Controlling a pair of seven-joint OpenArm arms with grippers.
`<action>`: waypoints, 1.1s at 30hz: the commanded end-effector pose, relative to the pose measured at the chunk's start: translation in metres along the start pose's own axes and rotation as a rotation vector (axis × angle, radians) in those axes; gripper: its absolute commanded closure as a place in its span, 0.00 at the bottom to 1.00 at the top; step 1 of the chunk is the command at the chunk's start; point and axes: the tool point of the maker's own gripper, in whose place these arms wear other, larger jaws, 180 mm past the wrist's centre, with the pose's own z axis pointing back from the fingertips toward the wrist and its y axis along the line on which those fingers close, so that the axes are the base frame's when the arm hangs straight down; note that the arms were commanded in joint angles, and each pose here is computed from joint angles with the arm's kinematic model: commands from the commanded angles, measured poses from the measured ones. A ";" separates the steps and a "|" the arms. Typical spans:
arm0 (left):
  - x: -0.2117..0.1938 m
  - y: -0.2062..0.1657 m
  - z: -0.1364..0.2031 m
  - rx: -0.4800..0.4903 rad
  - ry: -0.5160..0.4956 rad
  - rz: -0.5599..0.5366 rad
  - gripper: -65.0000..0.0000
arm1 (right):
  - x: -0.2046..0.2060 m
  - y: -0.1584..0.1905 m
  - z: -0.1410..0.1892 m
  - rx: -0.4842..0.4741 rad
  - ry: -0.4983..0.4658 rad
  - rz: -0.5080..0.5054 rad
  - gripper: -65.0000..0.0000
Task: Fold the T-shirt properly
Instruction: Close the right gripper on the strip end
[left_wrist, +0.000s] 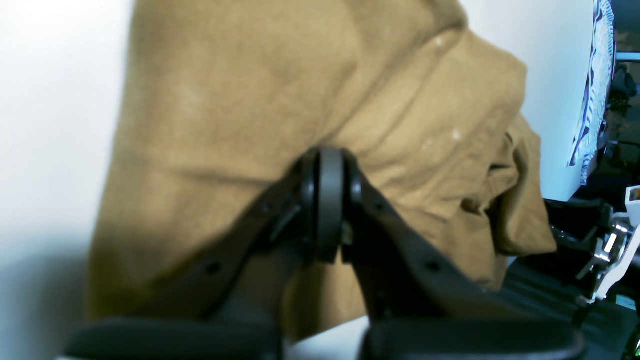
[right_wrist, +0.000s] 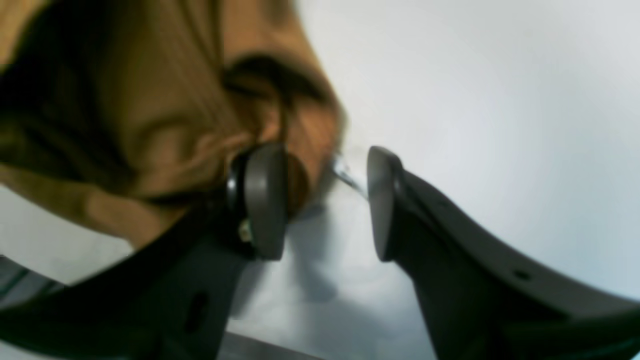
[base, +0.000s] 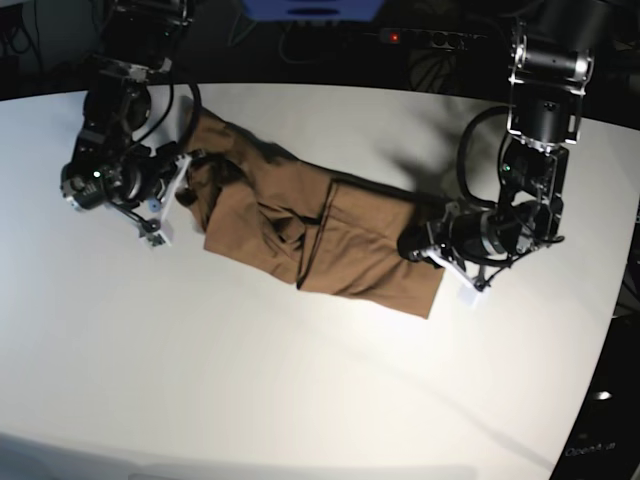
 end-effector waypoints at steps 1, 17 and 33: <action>-0.034 0.061 0.008 0.259 0.127 -0.009 0.97 | 0.007 0.005 0.003 0.012 -0.021 0.006 0.62; -0.040 0.065 0.009 0.264 0.137 -0.003 0.97 | 0.010 0.005 0.002 0.016 -0.027 -0.003 0.99; -0.055 0.068 0.008 0.266 0.158 0.005 0.97 | 0.042 -0.022 0.020 -0.047 -0.100 0.006 0.99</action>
